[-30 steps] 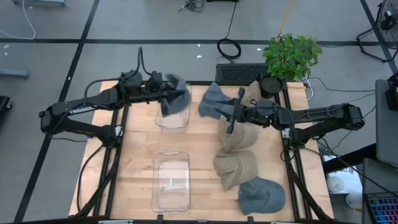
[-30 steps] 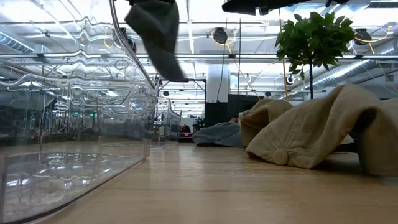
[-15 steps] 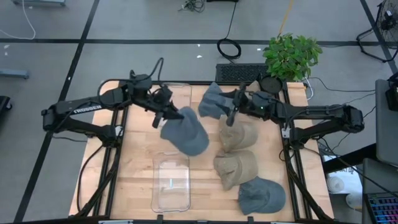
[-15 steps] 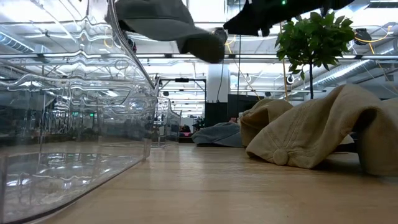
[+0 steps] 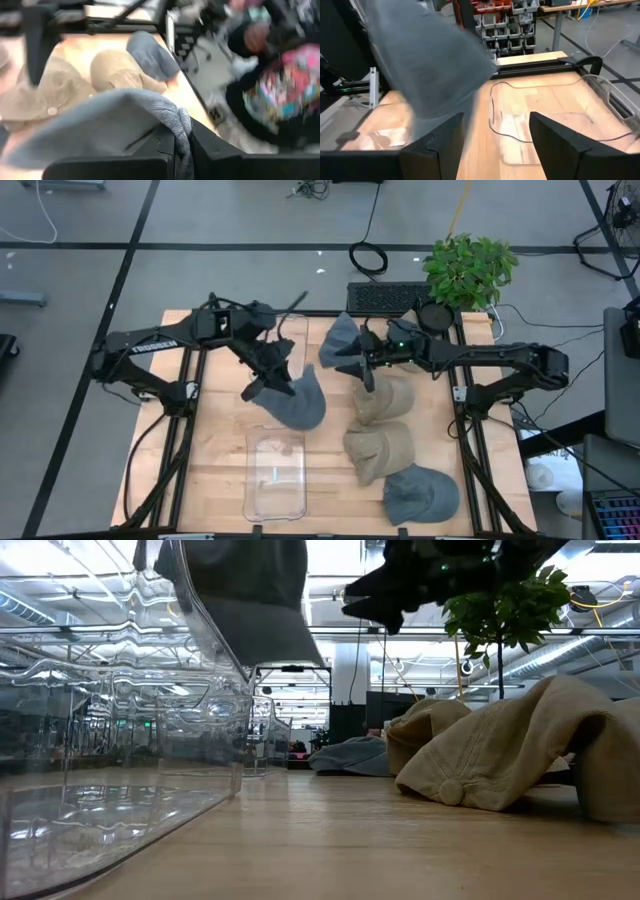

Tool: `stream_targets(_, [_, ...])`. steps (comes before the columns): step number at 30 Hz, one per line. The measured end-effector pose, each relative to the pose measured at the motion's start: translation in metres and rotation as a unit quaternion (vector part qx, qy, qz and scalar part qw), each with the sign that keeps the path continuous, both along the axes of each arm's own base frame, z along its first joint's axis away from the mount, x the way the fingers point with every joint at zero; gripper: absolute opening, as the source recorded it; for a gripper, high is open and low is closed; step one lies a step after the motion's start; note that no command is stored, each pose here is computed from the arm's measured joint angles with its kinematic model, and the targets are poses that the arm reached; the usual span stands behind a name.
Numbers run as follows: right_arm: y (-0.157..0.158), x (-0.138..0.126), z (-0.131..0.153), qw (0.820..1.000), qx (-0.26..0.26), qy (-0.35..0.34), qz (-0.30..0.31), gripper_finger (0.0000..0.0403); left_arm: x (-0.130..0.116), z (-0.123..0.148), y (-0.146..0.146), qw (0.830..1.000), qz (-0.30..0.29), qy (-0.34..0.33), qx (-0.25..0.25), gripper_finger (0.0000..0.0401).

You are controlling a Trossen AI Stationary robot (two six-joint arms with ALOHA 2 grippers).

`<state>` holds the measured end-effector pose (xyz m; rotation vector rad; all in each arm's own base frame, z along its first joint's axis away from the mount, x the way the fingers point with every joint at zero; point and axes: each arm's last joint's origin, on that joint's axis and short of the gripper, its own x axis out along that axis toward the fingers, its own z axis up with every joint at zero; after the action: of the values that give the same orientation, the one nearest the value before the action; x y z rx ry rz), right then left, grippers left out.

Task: Stack caps by color
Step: Put the top right blue cap into the top transparent bin

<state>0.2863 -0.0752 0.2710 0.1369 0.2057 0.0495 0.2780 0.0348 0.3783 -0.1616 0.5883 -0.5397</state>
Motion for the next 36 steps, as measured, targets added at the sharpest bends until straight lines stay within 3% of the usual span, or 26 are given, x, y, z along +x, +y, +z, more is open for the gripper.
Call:
stream_targets(4, [-0.002,0.009,-0.011,1.000,0.006,0.003,0.015,0.0208,0.009,0.010,-0.013,0.996,-0.080,-0.004,0.046,0.0025])
stream_targets(9, [0.000,0.017,-0.014,0.995,0.041,-0.021,0.091,0.0208,0.016,0.020,-0.022,0.988,-0.123,-0.025,0.092,0.0016])
stream_targets(15, [0.004,0.021,-0.016,0.982,0.073,-0.042,0.167,0.0208,0.016,0.029,-0.026,0.984,-0.115,-0.037,0.134,0.0016])
stream_targets(36, [0.036,0.029,-0.015,0.972,0.073,-0.047,0.220,0.0204,0.012,0.055,-0.014,0.975,-0.087,-0.091,0.185,0.0016])
